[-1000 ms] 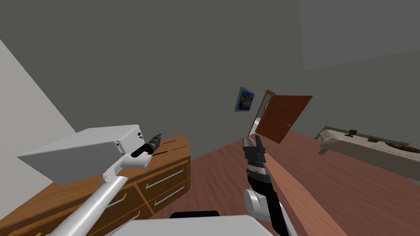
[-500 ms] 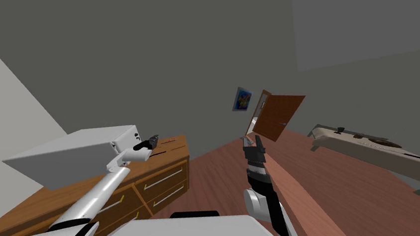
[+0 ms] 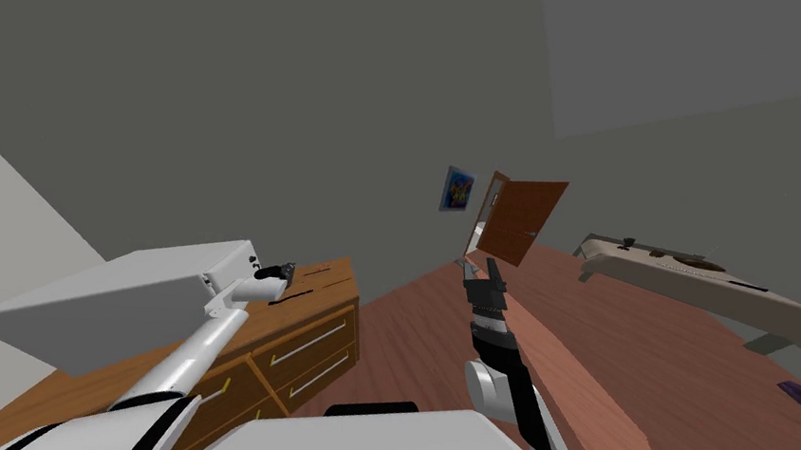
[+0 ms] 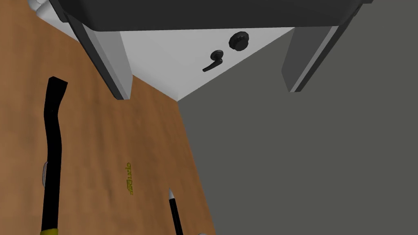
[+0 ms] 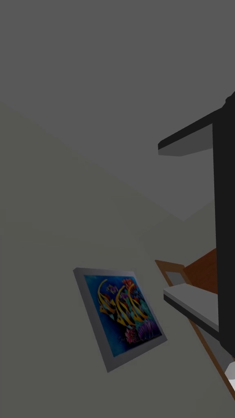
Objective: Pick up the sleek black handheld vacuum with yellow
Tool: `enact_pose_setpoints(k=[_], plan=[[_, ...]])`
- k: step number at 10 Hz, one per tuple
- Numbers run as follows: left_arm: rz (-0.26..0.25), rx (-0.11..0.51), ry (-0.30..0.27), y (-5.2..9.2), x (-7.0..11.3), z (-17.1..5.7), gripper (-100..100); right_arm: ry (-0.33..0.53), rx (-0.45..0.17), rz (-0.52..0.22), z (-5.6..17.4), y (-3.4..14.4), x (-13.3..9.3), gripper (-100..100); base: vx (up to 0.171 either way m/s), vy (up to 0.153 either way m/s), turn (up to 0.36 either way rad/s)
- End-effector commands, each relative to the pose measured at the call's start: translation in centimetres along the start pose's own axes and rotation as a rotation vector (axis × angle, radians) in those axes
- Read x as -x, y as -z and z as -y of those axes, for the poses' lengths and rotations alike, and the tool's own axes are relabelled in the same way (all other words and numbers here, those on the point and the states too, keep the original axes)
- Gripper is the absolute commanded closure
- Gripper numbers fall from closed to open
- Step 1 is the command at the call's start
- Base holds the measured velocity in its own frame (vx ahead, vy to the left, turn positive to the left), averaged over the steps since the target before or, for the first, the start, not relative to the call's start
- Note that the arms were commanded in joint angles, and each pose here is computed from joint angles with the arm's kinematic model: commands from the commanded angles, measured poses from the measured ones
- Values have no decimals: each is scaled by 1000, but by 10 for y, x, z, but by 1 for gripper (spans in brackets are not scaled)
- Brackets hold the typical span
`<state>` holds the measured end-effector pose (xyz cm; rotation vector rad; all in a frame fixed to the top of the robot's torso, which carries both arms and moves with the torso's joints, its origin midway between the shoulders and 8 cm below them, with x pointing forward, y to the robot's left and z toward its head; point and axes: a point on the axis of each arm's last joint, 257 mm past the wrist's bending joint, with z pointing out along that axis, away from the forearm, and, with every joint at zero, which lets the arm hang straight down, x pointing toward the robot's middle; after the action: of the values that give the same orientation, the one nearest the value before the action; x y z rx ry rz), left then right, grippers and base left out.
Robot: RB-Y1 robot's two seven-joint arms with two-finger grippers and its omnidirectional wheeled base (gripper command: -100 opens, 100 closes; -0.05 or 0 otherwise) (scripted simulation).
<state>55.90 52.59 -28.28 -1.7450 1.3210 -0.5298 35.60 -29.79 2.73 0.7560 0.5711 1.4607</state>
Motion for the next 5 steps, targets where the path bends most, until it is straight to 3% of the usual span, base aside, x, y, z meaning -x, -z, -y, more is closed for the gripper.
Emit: enact_pose_setpoints(k=[1,3,4,5], plan=[[19,57,19,-4,11,-5,-100,0,0,0,0,0,0,0,1,18,-103],[39,131,40,-9,22,-22,-100,0,0,0,0,0,0,0,4,20,-63],[49,175,44,-11,26,-41,-100,0,0,0,0,0,0,0,7,21,-49],[59,207,64,-13,33,-41,-100,0,0,0,0,0,0,0,11,23,-92]])
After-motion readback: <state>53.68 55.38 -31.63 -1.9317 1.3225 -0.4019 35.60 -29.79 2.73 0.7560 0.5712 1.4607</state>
